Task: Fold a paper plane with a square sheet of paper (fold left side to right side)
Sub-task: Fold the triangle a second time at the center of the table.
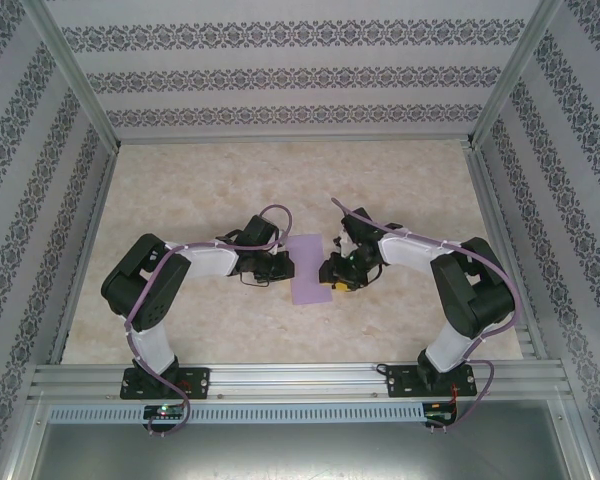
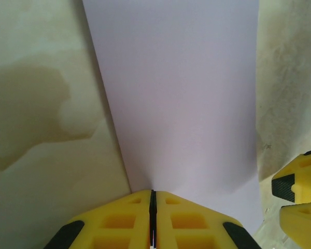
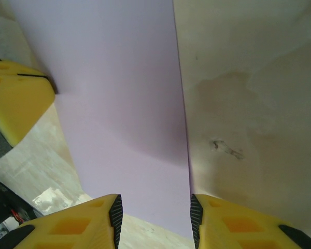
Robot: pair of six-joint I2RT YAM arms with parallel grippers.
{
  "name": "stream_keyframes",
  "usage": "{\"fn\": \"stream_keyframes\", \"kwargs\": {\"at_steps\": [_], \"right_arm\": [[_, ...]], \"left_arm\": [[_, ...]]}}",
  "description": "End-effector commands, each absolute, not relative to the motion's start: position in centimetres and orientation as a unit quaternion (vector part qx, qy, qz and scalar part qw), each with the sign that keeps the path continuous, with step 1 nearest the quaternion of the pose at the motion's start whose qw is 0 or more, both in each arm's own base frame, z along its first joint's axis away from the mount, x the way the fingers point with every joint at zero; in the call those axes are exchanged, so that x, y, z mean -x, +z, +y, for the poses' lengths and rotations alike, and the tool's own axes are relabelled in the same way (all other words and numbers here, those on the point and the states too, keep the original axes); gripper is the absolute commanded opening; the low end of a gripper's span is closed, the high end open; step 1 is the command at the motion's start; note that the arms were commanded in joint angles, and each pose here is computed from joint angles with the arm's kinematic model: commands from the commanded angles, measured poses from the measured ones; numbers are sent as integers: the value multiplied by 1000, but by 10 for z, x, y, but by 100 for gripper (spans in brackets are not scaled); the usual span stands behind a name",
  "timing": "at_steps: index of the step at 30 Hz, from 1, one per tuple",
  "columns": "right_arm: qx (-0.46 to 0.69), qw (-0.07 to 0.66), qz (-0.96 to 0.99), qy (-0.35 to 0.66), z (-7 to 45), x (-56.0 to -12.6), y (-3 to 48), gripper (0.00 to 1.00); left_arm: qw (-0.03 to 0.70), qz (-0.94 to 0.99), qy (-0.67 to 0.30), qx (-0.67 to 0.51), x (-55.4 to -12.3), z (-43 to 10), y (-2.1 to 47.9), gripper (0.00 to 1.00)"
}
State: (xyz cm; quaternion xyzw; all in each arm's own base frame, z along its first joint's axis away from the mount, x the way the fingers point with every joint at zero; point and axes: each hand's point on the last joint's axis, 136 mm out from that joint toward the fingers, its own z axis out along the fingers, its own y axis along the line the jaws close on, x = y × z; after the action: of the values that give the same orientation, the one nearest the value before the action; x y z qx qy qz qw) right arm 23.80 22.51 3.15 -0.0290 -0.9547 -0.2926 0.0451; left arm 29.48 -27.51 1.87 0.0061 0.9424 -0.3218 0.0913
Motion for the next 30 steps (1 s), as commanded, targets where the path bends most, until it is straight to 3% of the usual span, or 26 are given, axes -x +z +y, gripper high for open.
{"fn": "stream_keyframes", "kwargs": {"at_steps": [1, 30], "right_arm": [[34, 63, -956, -284, 225, -227, 26, 41], [33, 54, -946, -317, 244, -235, 30, 41]], "left_arm": [[82, 950, -300, -13, -283, -268, 8, 12], [86, 947, -309, -12, -284, -271, 11, 12]]}}
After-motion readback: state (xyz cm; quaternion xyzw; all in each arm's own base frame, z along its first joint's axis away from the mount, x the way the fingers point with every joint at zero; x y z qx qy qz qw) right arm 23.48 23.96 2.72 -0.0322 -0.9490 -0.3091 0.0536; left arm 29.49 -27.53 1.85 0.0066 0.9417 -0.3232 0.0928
